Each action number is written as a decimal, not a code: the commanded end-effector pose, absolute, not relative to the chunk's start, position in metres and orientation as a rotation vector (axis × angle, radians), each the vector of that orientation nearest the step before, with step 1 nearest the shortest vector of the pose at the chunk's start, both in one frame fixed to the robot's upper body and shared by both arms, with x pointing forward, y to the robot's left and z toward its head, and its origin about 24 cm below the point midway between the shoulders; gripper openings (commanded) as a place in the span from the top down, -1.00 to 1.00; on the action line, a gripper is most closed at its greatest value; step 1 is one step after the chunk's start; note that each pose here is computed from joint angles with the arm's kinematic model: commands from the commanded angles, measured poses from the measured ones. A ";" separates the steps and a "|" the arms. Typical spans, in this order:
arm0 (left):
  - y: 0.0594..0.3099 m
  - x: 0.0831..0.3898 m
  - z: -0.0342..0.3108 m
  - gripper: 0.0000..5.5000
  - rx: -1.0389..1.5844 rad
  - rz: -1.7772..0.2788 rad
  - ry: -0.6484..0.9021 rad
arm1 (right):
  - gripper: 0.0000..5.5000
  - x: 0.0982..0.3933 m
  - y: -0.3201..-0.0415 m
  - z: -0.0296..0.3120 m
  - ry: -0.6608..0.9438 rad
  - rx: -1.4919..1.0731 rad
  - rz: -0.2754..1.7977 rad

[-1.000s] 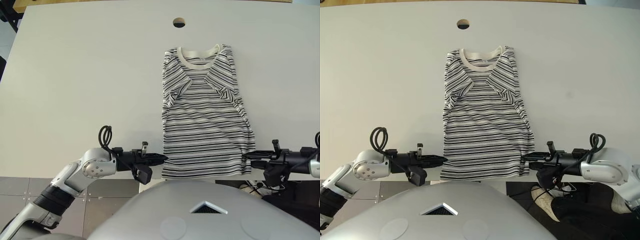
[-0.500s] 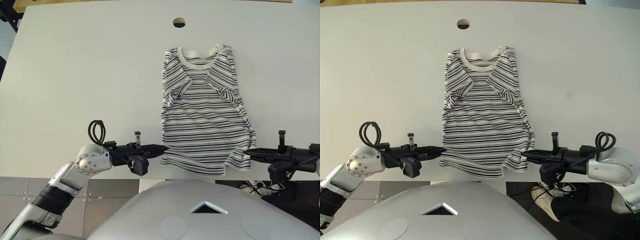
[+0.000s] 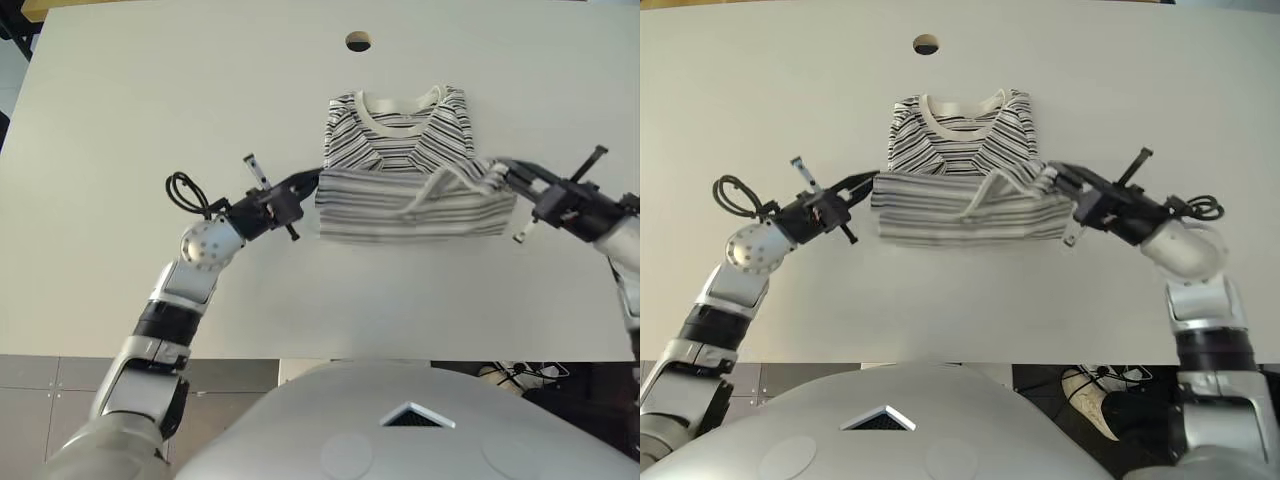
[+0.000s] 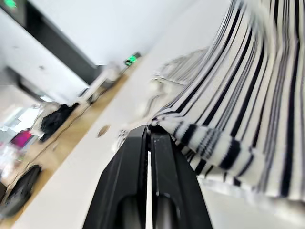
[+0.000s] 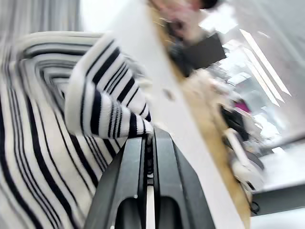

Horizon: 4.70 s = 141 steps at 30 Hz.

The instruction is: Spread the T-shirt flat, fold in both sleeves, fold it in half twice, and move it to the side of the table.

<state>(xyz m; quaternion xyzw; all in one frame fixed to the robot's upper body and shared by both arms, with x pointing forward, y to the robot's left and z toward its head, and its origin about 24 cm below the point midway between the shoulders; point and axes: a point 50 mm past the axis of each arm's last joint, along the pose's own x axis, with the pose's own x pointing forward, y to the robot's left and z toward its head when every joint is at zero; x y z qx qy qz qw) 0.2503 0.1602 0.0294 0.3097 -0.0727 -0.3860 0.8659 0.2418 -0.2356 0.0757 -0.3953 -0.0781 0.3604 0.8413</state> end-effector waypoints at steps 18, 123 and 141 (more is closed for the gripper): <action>0.146 0.327 0.019 0.96 0.582 -0.630 0.012 | 0.95 0.326 -0.219 0.040 -0.027 -0.737 0.416; 0.186 0.275 0.050 -0.99 0.073 -0.224 -0.192 | 0.19 0.322 -0.185 -0.015 0.277 -1.123 0.682; 0.194 0.279 0.053 -0.99 0.180 -0.262 -0.188 | 0.19 0.276 -0.156 0.056 -0.170 -1.036 0.579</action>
